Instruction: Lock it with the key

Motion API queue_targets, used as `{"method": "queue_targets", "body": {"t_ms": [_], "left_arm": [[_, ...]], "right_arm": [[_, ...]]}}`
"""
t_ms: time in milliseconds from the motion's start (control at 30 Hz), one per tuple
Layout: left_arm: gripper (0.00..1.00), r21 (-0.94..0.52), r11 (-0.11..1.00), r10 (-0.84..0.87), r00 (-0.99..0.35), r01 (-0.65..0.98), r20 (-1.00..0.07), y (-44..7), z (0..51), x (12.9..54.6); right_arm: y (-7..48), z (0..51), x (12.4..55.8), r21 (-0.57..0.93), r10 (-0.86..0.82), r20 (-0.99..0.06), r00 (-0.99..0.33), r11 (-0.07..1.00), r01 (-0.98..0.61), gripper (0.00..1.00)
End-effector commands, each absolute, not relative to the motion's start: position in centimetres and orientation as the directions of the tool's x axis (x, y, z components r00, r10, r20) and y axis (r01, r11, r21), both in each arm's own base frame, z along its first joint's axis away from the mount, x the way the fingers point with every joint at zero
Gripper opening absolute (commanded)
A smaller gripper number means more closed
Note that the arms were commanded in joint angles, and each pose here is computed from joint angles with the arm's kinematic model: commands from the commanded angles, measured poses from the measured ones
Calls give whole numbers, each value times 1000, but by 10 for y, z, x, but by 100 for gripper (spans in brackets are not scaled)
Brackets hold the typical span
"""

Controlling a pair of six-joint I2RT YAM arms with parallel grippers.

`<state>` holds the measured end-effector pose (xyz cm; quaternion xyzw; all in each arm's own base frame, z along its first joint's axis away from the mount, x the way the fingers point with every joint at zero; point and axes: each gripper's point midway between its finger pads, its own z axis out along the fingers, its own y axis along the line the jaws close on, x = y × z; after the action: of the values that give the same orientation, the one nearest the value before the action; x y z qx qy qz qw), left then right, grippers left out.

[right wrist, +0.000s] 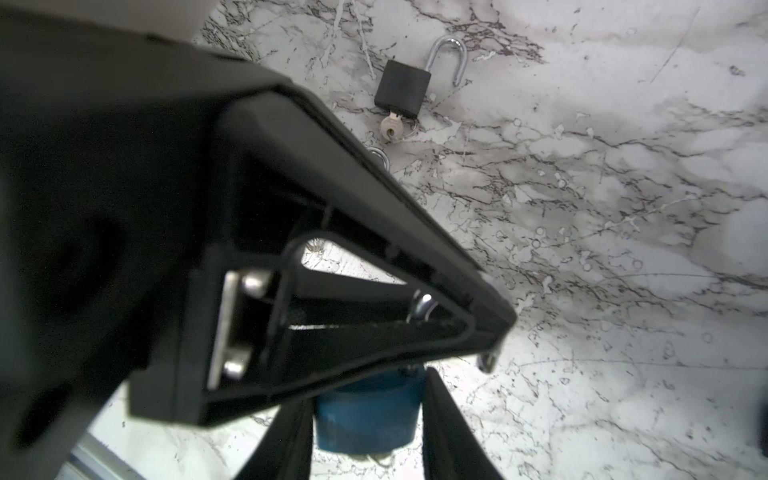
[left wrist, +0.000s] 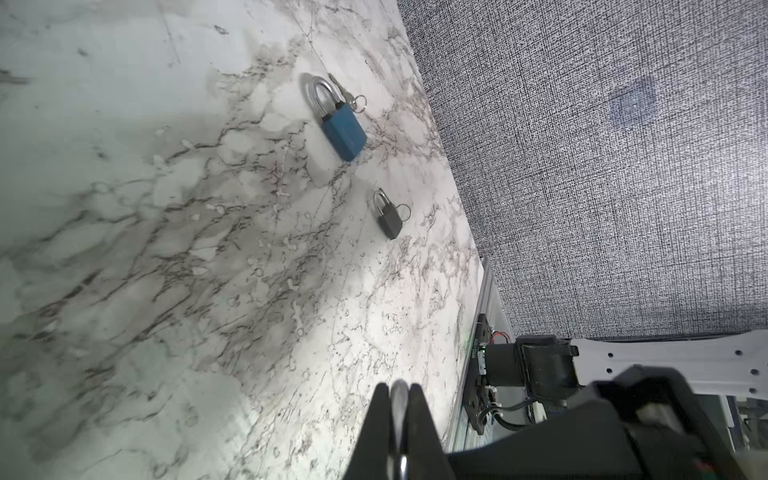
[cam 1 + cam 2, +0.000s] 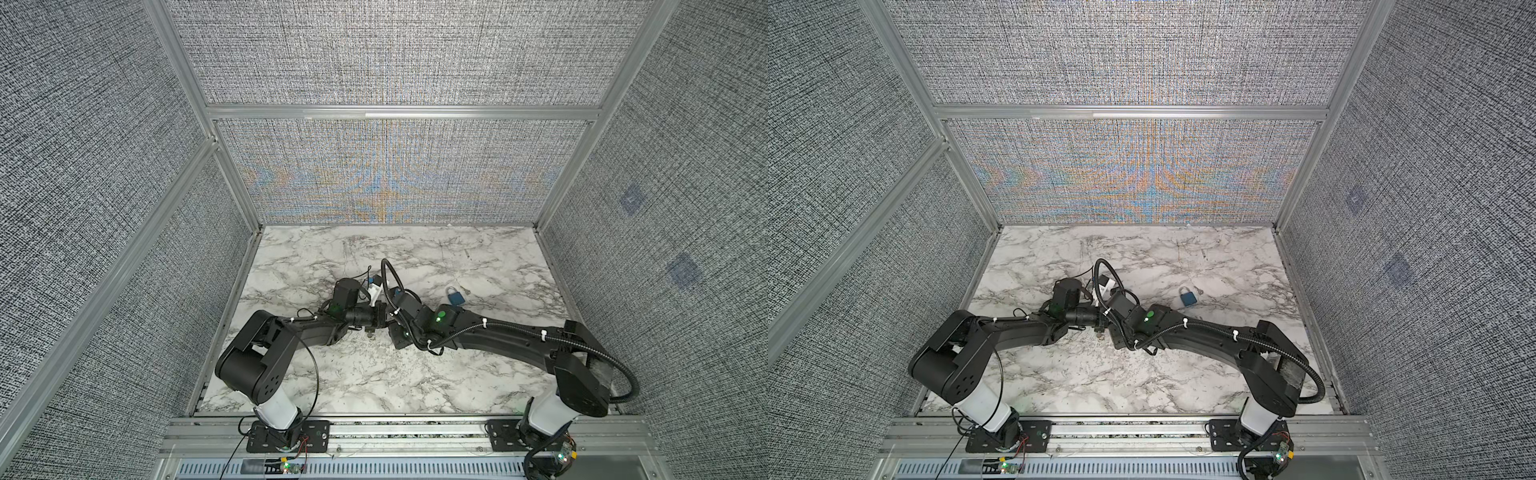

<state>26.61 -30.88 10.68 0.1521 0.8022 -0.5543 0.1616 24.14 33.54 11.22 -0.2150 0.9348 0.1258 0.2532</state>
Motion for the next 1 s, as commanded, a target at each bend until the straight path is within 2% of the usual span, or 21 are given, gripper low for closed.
{"method": "queue_targets", "body": {"t_ms": [0,167,200,267,333,367,633,800,967], "left_arm": [[0,-839,358,64,-908,409,-415,-308,99,267],[0,-847,351,54,-911,400,-408,-308,98,267],[0,-849,351,48,-914,394,-404,-308,98,268],[0,-853,348,38,-915,389,-401,-308,100,269],[0,-860,335,21,-916,384,-401,-309,104,270],[0,-864,329,12,-916,381,-400,-309,106,270],[0,-875,304,-59,-910,376,-411,-307,133,275],[0,-862,350,-106,-899,366,-424,-301,147,280],[0,-849,394,-143,-889,351,-434,-294,157,283]], "right_arm": [[342,125,248,135,-318,-573,-755,872,-470,26],[340,123,248,131,-317,-573,-756,875,-466,26],[339,123,247,136,-314,-574,-757,875,-465,30],[338,122,246,147,-302,-579,-757,875,-461,51],[336,125,244,177,-274,-594,-757,873,-455,63],[335,126,243,192,-262,-598,-757,871,-453,65],[308,136,234,326,-141,-648,-748,836,-441,67],[286,150,233,400,-17,-738,-675,794,-457,67],[271,155,233,390,33,-799,-600,788,-476,66]]}}
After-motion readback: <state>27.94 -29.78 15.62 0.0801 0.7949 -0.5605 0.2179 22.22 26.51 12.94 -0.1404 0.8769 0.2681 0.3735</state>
